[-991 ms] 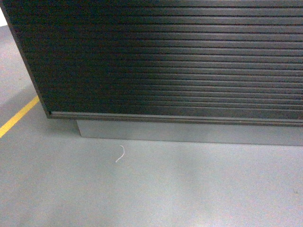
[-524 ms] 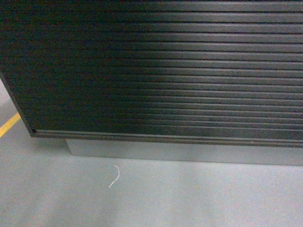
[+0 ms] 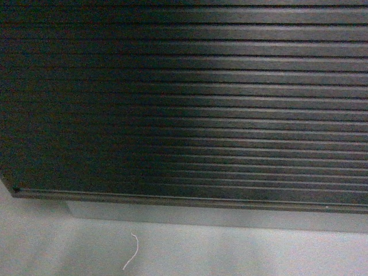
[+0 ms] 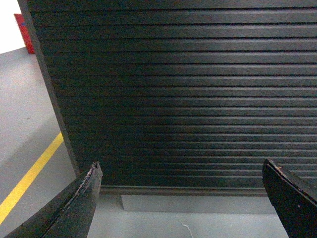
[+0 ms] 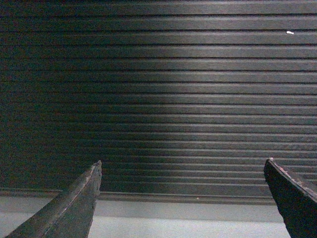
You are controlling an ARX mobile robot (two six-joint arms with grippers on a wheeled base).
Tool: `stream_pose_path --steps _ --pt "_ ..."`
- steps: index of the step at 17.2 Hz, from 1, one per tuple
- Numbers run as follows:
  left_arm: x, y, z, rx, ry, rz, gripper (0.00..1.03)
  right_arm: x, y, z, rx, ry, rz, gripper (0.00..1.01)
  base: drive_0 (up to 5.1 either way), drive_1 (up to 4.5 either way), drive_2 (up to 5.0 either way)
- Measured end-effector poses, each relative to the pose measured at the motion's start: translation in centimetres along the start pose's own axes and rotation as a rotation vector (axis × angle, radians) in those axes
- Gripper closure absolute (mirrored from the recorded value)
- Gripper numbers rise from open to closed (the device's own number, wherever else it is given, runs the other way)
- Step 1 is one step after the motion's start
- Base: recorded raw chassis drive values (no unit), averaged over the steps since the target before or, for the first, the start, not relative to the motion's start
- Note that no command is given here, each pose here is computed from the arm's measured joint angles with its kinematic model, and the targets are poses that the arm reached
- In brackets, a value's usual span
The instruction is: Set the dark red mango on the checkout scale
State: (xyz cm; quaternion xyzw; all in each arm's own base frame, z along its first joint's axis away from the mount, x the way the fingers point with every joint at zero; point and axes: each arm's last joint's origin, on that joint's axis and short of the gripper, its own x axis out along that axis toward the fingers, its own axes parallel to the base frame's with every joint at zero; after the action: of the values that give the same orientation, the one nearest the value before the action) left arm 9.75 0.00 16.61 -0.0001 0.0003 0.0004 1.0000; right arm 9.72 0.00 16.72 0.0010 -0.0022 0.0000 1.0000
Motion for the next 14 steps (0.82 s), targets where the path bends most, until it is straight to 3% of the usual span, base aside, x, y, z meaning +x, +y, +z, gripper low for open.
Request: stream_pose_path --steps 9,14 --pt "0.00 0.00 0.00 0.000 0.000 -0.001 0.05 0.00 0.00 -0.01 0.000 0.001 0.000 0.03 -0.1 3.46 -3.6" --pt "0.00 0.00 0.00 0.000 0.000 -0.001 0.05 0.00 0.00 -0.01 0.000 0.001 0.000 0.03 0.0 0.00 0.0"
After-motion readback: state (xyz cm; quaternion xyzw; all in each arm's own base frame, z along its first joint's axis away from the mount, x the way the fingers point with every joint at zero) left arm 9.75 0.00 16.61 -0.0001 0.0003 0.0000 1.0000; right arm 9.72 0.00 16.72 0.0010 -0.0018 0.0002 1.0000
